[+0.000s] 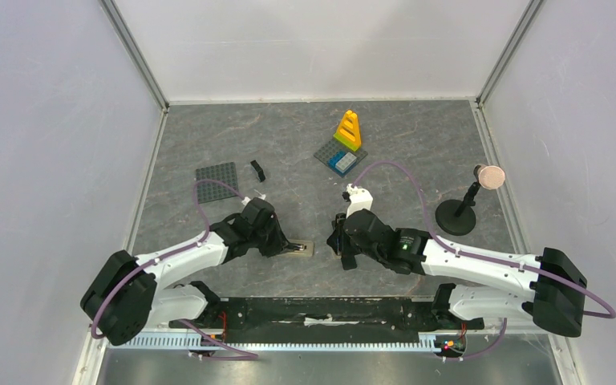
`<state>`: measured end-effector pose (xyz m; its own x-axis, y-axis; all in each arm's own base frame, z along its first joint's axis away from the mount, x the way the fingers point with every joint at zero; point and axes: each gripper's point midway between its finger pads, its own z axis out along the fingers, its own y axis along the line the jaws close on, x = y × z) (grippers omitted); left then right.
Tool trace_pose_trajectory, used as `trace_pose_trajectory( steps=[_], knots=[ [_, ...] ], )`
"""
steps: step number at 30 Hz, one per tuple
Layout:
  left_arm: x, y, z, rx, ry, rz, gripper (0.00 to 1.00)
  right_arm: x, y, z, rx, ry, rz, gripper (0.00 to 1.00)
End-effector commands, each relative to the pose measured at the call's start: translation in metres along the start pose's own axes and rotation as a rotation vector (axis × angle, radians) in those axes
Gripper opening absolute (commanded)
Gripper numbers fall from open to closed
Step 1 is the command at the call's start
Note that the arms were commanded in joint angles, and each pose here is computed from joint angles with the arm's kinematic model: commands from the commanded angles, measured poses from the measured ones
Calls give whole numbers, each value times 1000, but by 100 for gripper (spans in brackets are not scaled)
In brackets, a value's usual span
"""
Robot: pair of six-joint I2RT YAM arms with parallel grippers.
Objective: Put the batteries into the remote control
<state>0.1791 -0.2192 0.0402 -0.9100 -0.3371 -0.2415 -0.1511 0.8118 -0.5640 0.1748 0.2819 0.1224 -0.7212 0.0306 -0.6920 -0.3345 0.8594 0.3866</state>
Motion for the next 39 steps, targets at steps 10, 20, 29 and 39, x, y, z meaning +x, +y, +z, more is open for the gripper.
trace_pose_trajectory(
  steps=[10,20,29,39],
  knots=[
    [-14,0,6,-25,-74,-18,2,-5,3,0,-19,-27,30,22],
    [-11,7,9,-72,-62,-11,2,-3,2,0,-16,-20,30,22],
    [-19,-16,-3,-5,-78,24,3,-13,11,-4,-39,-42,55,22],
    [-48,-116,-53,390,-180,168,23,-28,24,-6,-86,-96,159,20]
  ],
)
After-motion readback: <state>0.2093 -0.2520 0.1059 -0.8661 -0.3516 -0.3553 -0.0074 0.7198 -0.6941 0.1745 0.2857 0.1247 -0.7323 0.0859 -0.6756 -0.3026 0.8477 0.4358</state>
